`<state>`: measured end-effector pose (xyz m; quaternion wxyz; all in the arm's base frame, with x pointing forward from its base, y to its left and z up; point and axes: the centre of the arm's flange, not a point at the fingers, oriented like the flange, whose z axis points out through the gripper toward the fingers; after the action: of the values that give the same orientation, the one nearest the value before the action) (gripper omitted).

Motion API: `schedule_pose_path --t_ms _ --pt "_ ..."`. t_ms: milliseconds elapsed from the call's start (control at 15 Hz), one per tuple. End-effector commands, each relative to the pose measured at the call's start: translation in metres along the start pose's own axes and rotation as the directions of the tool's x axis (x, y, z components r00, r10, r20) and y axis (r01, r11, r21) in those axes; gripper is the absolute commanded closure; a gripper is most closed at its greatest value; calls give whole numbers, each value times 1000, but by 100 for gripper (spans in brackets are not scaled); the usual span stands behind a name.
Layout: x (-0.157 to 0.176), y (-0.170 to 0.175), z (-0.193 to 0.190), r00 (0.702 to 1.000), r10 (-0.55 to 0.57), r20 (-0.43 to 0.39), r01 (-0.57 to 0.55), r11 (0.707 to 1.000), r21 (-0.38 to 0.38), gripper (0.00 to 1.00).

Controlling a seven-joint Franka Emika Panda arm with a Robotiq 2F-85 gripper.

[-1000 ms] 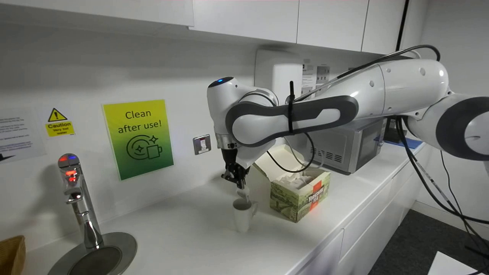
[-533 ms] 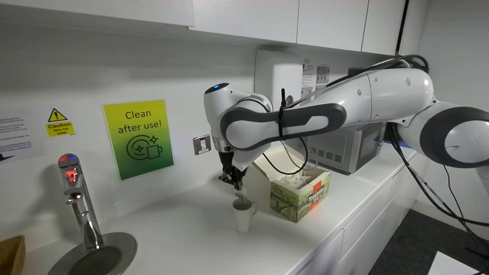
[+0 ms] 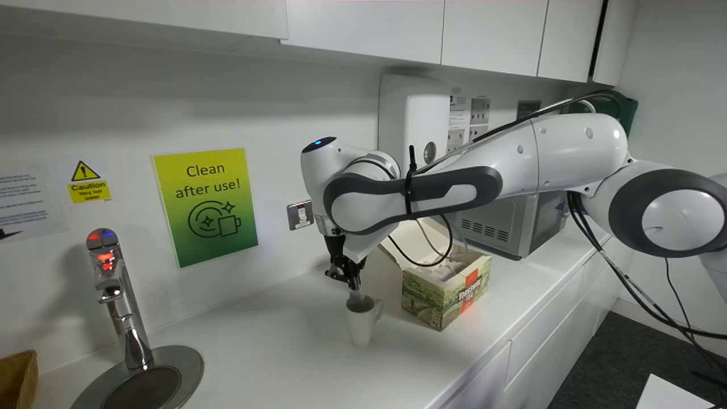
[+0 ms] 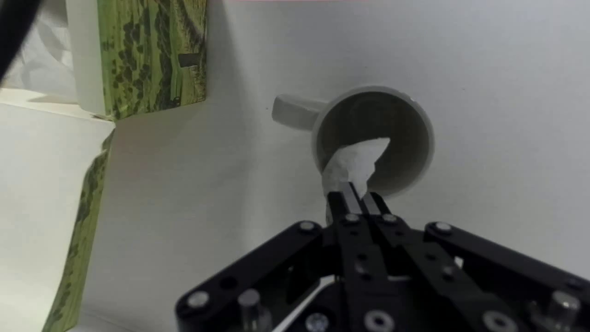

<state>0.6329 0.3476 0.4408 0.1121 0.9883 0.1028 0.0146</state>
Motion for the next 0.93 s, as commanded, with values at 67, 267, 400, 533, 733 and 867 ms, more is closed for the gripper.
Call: schedule_pose_path --t_ms 67,267,400,533,733,867 --pt "3 -1 -6 999 -21 30 21 1000 -5 100" --pt "1 -4 -6 999 -23 35 23 1000 0 100" --pt "-2 -6 -6 999 -28 44 28 1000 10 100" --pt "-7 -9 -6 998 -33 53 32 999 9 100" --pt "-13 -7 -3 996 -33 81 32 999 9 100" --pt "-15 -3 -1 995 -28 99 27 1000 13 100"
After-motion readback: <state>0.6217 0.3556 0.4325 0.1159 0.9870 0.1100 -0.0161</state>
